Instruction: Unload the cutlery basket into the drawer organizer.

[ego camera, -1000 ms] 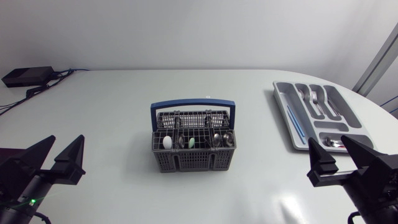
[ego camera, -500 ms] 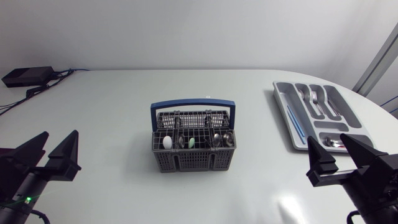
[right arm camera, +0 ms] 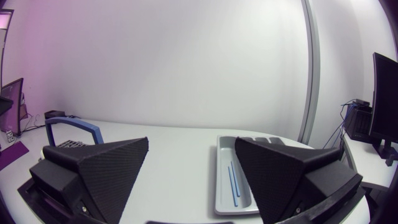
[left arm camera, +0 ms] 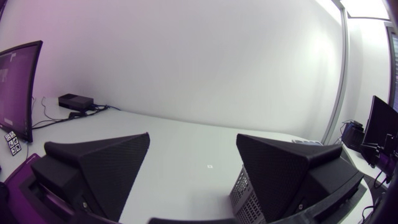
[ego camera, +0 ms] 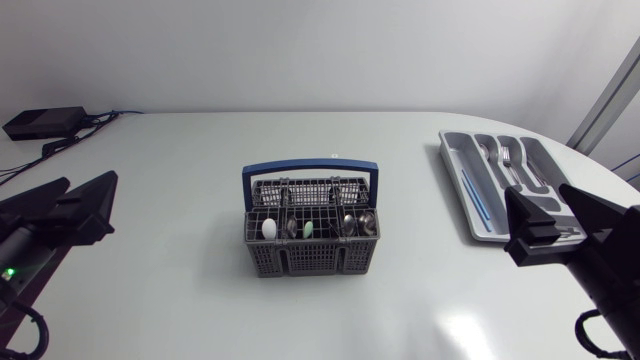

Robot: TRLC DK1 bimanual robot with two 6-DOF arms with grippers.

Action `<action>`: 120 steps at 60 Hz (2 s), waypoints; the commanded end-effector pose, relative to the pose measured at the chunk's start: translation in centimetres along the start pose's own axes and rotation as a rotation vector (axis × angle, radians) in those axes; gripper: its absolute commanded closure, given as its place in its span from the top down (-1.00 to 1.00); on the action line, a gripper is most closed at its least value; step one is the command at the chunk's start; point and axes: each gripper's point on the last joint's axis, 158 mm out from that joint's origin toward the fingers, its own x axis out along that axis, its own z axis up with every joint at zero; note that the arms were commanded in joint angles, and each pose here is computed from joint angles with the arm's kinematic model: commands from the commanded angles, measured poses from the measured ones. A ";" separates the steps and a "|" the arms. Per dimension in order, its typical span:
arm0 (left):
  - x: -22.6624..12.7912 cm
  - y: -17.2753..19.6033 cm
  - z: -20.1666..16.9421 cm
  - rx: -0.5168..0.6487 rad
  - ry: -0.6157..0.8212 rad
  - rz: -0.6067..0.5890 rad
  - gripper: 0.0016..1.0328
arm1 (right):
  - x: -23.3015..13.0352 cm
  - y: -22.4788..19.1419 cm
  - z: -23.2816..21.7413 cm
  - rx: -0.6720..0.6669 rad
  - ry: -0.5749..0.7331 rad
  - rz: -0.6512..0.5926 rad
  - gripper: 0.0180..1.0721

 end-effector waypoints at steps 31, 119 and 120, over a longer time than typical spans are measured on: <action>2.6 -4.8 -3.8 0.024 0.592 -0.017 0.90 | 4.0 3.0 0.7 0.006 0.408 0.033 0.90; 1.1 -12.5 -7.6 0.149 1.087 -0.075 0.84 | 0.2 9.9 -5.3 0.068 1.313 0.211 0.90; 1.2 -12.8 -7.5 0.152 1.084 -0.082 0.84 | 0.2 10.0 -5.3 0.066 1.313 0.210 0.90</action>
